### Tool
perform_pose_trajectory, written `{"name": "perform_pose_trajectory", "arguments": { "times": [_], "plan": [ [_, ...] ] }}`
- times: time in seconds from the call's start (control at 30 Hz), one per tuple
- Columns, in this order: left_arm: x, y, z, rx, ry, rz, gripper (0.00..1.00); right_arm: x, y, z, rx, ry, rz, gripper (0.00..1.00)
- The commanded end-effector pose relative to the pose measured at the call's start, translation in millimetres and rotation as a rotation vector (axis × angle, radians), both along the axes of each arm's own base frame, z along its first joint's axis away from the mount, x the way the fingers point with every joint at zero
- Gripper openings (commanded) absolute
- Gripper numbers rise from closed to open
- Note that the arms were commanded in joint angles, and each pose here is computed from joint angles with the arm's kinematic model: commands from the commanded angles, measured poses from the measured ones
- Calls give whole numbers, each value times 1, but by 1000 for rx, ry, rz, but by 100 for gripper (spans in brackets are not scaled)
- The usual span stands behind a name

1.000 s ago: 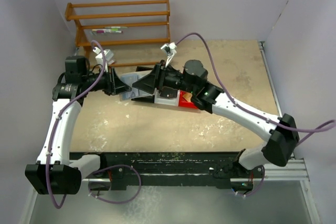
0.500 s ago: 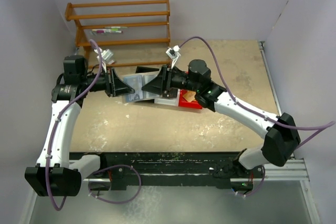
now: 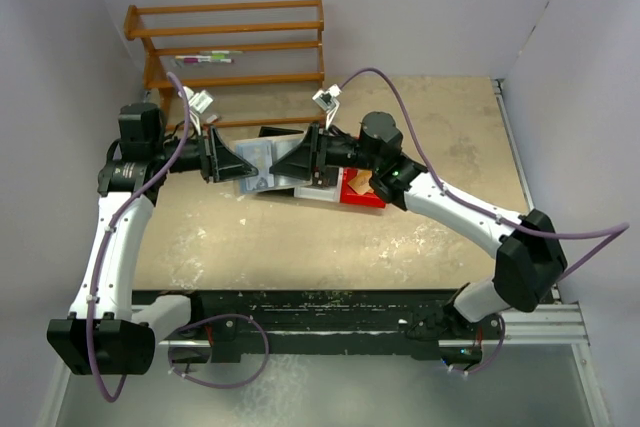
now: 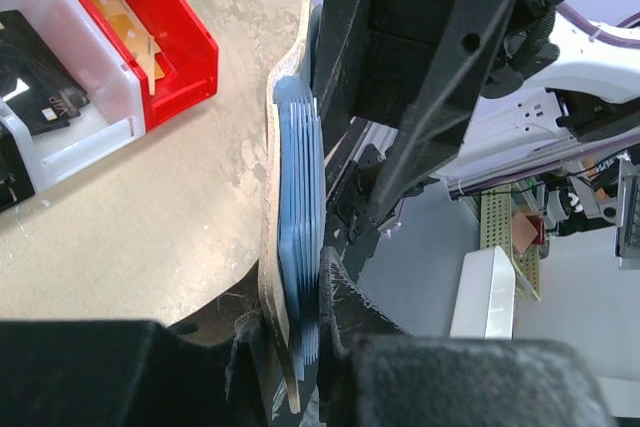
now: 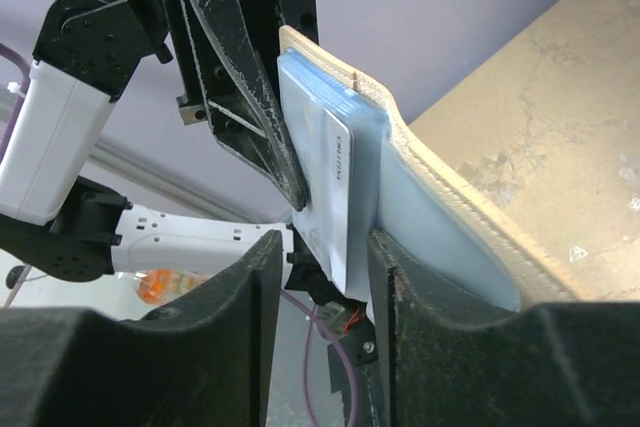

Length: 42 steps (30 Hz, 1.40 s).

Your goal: Take the credit cards out of the card holder

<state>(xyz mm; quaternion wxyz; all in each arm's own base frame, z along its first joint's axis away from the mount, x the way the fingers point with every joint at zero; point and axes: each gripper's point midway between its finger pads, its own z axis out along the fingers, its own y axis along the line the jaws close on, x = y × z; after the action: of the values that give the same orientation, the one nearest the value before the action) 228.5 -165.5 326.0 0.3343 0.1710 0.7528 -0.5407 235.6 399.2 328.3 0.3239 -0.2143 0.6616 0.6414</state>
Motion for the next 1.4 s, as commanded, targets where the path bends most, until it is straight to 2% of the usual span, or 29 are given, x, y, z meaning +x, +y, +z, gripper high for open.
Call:
{"name": "perform_pose_trajectory", "arguments": {
  "times": [0.0,0.07,0.3,0.47,0.73,0.87,0.93,1.03,1.37],
  "plan": [
    [-16,-6,22,-58,-67,-82,0,-9,5,28,91,-47,65,40],
    [-19,-6,24,-70,-63,-98,0,-10,6,29,108,-38,77,34],
    [-17,-6,21,-70,-64,-94,2,-15,9,37,157,-20,121,22],
    [-13,-6,13,-61,-50,-80,7,-18,9,40,184,-18,144,14],
    [-1,-2,1,-14,-40,-23,10,-28,6,42,215,-17,194,14],
    [5,1,-6,12,-26,10,21,-25,7,37,209,-4,180,9],
    [1,-1,-3,-8,-22,-15,28,-25,7,34,202,7,179,1],
    [-9,-5,8,-54,-19,-73,34,-29,6,26,176,35,196,0],
    [-37,-10,30,-174,-16,-248,31,-23,-8,21,180,41,155,0]
  ]
}}
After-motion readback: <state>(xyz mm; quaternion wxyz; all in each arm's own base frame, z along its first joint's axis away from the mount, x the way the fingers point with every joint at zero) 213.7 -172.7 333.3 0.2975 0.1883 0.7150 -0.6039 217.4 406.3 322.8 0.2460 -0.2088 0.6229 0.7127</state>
